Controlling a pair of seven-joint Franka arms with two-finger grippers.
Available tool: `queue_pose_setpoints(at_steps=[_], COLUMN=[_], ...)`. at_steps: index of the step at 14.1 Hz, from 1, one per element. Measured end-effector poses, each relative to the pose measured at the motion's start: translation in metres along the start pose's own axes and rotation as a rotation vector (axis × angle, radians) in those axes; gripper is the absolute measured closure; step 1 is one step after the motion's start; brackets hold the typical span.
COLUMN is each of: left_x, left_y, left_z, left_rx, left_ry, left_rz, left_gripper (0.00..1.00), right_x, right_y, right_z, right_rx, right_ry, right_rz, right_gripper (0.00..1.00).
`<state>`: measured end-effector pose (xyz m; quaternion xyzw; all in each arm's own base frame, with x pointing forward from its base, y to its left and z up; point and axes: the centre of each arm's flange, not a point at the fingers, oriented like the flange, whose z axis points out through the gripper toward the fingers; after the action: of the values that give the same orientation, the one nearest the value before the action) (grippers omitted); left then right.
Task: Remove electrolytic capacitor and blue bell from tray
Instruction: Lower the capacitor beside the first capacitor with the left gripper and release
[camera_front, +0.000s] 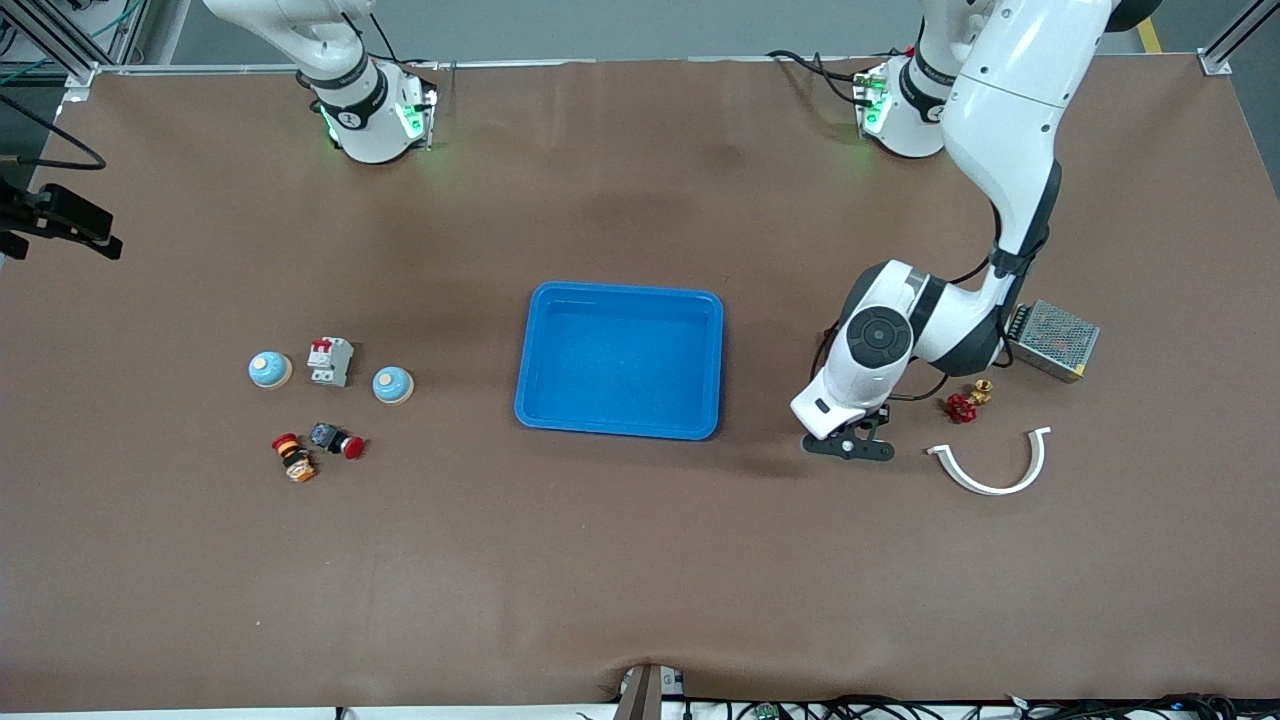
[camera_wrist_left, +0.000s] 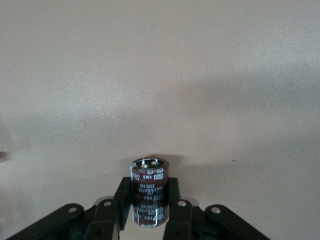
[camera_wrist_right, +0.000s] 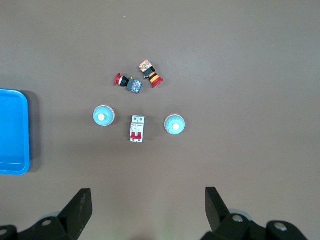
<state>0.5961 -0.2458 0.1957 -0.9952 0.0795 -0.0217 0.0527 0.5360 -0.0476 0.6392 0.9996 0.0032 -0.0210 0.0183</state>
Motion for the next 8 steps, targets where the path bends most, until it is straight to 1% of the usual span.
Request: queue_pose_setpoints(at_steps=[3, 8], left_x=[0.001, 0.000], left_y=[0.000, 0.003], left_z=[-0.001, 0.008], left_rx=[-0.002, -0.009], left_ry=[0.008, 0.015], left_rz=[-0.013, -0.009], left_gripper=[0.67, 0.67], right_x=[-0.002, -0.003], right_y=[0.002, 0.011], right_z=[-0.004, -0.004], right_rx=[0.000, 0.006], right_ry=[0.010, 0.014], right_rz=[0.006, 0.026], right_gripper=[0.00, 0.00])
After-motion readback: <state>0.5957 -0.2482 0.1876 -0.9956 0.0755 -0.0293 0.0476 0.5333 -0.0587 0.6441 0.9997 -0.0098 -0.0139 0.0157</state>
